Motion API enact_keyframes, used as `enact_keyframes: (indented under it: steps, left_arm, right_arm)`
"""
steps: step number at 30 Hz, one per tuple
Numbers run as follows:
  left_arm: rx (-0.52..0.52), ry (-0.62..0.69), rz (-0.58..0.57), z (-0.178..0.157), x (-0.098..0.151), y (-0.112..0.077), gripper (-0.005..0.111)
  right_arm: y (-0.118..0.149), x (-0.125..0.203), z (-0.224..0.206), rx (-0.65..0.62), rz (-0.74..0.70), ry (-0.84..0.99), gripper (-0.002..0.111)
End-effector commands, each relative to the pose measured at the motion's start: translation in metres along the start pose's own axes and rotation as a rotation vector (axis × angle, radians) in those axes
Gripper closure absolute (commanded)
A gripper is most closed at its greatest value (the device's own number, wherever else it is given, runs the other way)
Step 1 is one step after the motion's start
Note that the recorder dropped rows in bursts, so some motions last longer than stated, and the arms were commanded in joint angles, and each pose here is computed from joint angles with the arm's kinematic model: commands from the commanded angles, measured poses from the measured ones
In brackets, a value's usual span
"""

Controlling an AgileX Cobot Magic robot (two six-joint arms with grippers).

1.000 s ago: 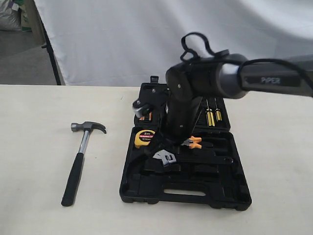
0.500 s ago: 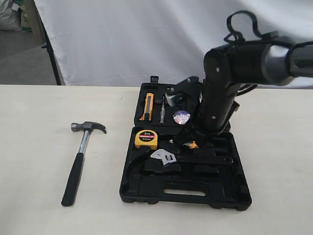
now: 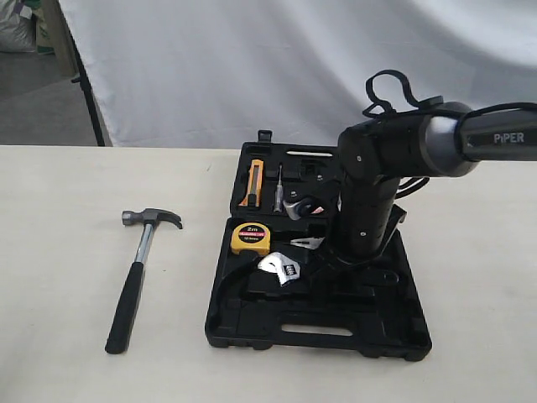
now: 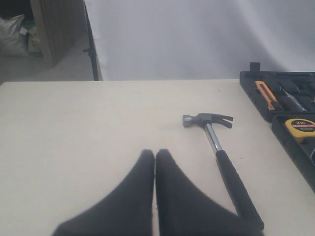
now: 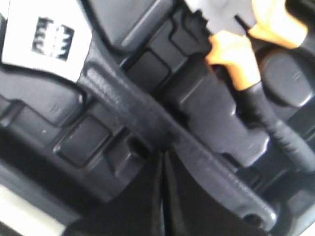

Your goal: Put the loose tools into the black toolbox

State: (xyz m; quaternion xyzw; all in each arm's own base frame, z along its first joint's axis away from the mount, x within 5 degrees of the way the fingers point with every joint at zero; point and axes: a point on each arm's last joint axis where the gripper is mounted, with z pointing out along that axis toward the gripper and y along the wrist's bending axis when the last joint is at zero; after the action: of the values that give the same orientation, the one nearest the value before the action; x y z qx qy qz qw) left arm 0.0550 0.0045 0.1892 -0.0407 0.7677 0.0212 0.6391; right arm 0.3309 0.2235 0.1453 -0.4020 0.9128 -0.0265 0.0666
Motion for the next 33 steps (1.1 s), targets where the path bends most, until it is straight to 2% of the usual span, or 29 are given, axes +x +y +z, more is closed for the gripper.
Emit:
enact_keyframes:
  steps: [1, 9, 17, 21, 24, 28, 33]
  left_arm:
    - [-0.001, 0.000, -0.011, 0.000, 0.001, 0.000, 0.106]
    - [-0.001, 0.000, -0.011, 0.000, 0.001, 0.000, 0.106]
    - [-0.001, 0.000, -0.011, 0.000, 0.001, 0.000, 0.106]
    - [-0.001, 0.000, -0.011, 0.000, 0.001, 0.000, 0.106]
    - [-0.001, 0.000, -0.011, 0.000, 0.001, 0.000, 0.106]
    - [-0.001, 0.000, -0.011, 0.000, 0.001, 0.000, 0.106]
    - [-0.001, 0.000, -0.011, 0.000, 0.001, 0.000, 0.106]
  right_arm:
    - [-0.007, -0.008, -0.012, 0.035, 0.003, -0.065, 0.108]
    - [-0.008, -0.015, -0.013, 0.033, 0.014, -0.107, 0.108]
    - [-0.002, -0.010, 0.040, -0.001, 0.007, 0.024, 0.108]
    - [-0.001, -0.006, 0.042, -0.013, 0.010, 0.076, 0.108]
    - [-0.003, -0.009, 0.024, -0.005, 0.016, 0.027, 0.108]
    - [-0.004, -0.019, -0.020, -0.017, 0.065, -0.167, 0.108]
    - [0.016, -0.033, -0.066, -0.181, 0.218, -0.402, 0.108]
